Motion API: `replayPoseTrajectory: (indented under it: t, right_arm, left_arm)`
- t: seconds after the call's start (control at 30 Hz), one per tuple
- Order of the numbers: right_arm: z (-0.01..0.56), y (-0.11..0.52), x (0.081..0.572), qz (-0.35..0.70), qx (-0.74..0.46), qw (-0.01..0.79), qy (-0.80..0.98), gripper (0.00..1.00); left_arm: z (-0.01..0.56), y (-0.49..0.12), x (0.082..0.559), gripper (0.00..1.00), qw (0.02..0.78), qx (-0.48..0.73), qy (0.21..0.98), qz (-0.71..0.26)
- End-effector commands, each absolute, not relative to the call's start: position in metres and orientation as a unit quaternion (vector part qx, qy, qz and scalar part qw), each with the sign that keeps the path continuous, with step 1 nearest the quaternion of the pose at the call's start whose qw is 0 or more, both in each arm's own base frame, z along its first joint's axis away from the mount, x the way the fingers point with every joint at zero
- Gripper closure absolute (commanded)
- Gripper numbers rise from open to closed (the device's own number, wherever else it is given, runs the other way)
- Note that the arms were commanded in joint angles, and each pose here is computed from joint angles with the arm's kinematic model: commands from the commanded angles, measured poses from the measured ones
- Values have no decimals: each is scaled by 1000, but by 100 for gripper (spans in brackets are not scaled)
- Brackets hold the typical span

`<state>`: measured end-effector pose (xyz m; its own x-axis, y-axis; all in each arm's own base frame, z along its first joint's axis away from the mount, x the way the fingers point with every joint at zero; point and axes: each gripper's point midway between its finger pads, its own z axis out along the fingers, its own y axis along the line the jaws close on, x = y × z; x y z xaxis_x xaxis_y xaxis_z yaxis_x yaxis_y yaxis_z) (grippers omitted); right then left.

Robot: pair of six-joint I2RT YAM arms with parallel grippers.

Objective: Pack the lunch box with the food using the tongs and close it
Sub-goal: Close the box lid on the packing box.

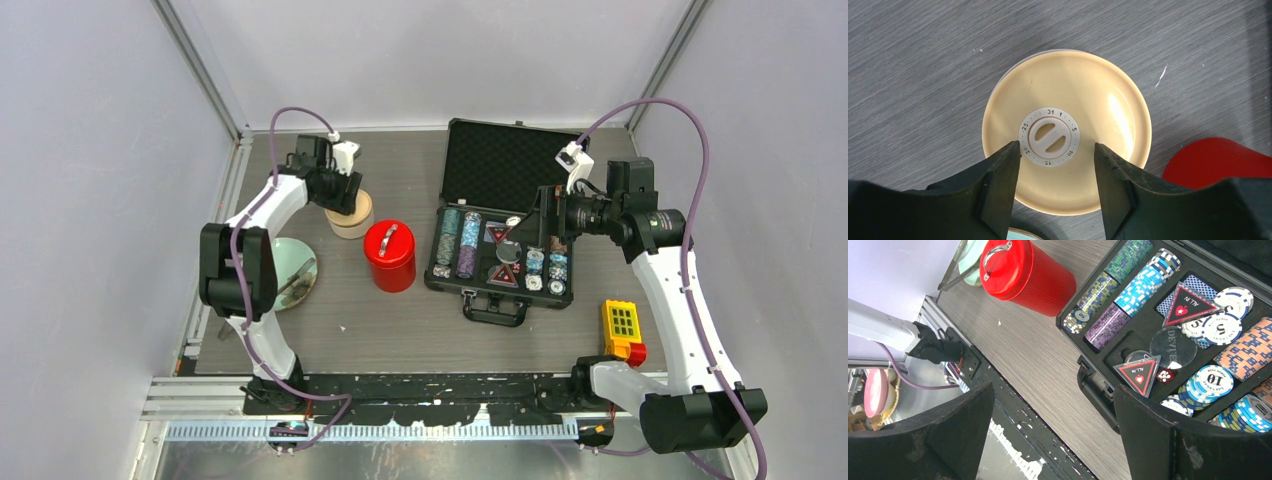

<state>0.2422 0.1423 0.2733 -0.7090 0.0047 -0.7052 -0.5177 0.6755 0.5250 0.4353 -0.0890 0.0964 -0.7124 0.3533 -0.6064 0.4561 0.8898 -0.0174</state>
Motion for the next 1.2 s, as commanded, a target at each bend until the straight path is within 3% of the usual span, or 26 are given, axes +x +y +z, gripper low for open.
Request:
replayPoseTrajectory:
  t: [0.0,0.4,0.63,0.87,1.17]
  right_arm:
    - [286,142,244,372,-167,374,833,7]
    - [287,142,242,372,-171,376,831,7]
    - [287,143,243,373,-168,374,832,7]
    - [286,143,242,376,-169,372,831,7]
    - [286,144,242,378,-171,372,830,7]
  left_arm:
    - [56,-83,416,43,253,215,941,-72]
    - [38,-81,407,41,261,206,940,-75]
    - [114,-89,429,40,318,207,921,-83]
    - [167,-90,431,51,361,210,905,-80]
    - [128,-89,417,59,312,206,923,-87]
